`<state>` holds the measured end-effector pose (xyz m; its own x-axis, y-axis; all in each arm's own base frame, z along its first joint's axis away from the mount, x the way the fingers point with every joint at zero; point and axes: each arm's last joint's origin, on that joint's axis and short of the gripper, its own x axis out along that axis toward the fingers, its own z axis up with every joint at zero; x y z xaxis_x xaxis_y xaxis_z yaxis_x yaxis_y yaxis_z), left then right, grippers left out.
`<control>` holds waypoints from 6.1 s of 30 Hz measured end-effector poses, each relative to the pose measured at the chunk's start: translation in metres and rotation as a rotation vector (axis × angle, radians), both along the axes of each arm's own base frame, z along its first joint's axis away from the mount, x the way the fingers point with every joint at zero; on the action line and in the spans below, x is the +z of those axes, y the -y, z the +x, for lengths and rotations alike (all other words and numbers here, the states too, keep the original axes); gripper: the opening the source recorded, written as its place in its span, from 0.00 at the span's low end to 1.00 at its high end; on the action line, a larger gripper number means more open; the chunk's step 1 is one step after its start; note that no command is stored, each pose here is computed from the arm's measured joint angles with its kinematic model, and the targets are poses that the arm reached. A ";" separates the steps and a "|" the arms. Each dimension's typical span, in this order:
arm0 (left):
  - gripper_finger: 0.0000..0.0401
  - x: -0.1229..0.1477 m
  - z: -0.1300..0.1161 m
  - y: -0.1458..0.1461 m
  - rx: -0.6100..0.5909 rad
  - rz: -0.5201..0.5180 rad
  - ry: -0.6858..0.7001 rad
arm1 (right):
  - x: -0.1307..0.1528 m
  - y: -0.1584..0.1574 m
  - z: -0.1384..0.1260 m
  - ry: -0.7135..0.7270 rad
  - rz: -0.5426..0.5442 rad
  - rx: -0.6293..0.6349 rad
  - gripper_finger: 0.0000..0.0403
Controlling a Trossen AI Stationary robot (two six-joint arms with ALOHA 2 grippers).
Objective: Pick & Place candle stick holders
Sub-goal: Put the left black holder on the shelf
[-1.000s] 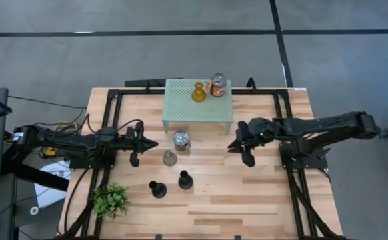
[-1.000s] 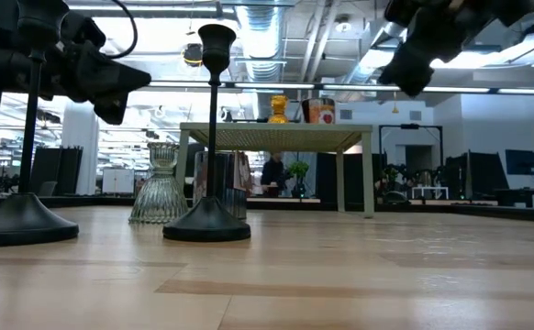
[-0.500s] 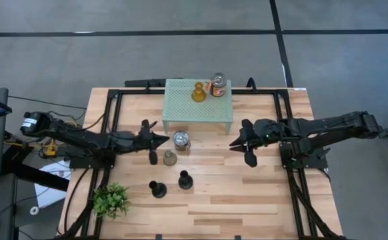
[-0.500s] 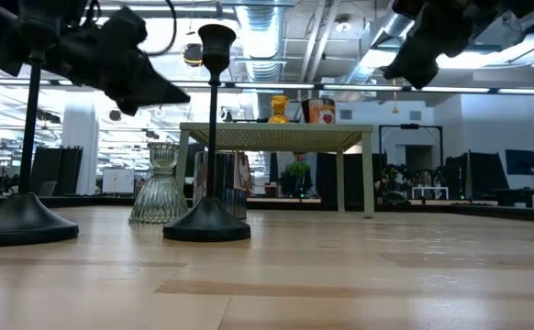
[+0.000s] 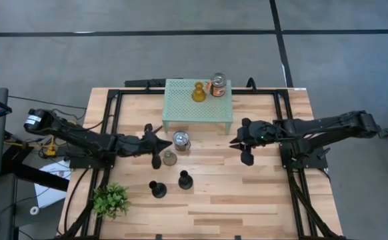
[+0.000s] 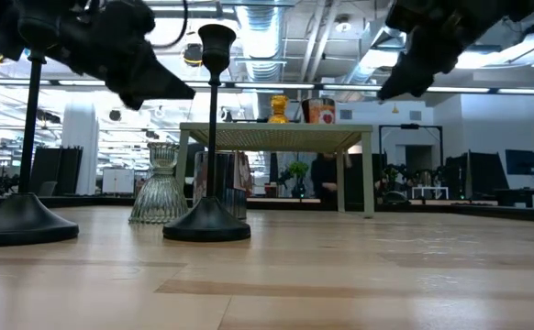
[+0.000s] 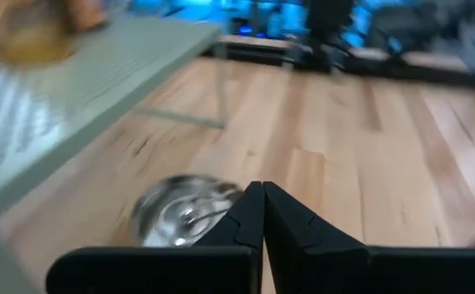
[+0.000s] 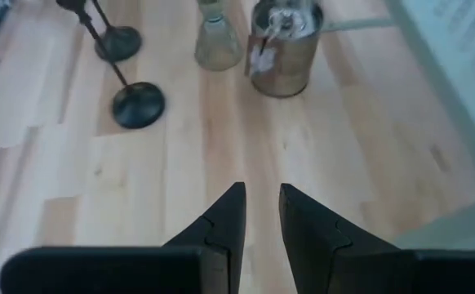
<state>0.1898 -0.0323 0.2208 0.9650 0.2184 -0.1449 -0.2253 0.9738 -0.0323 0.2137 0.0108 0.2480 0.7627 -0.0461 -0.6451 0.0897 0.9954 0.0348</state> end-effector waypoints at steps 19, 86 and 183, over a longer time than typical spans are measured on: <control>0.01 0.002 -0.003 0.015 -0.175 0.266 -0.043 | -0.028 -0.003 0.051 0.081 -0.145 0.162 0.17; 0.01 0.073 -0.047 -0.002 -0.105 -0.141 0.018 | -0.027 -0.001 0.053 0.104 -0.110 0.126 0.17; 0.30 0.114 0.016 0.070 0.086 -0.824 -1.083 | -0.032 0.009 0.048 0.015 -0.239 -0.043 0.17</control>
<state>0.2062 -0.1021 0.3345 0.2732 -0.2456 -0.9301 -0.5669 0.7400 -0.3620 0.2619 0.0021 0.2161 0.7662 -0.2293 -0.6003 0.1338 0.9706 -0.2000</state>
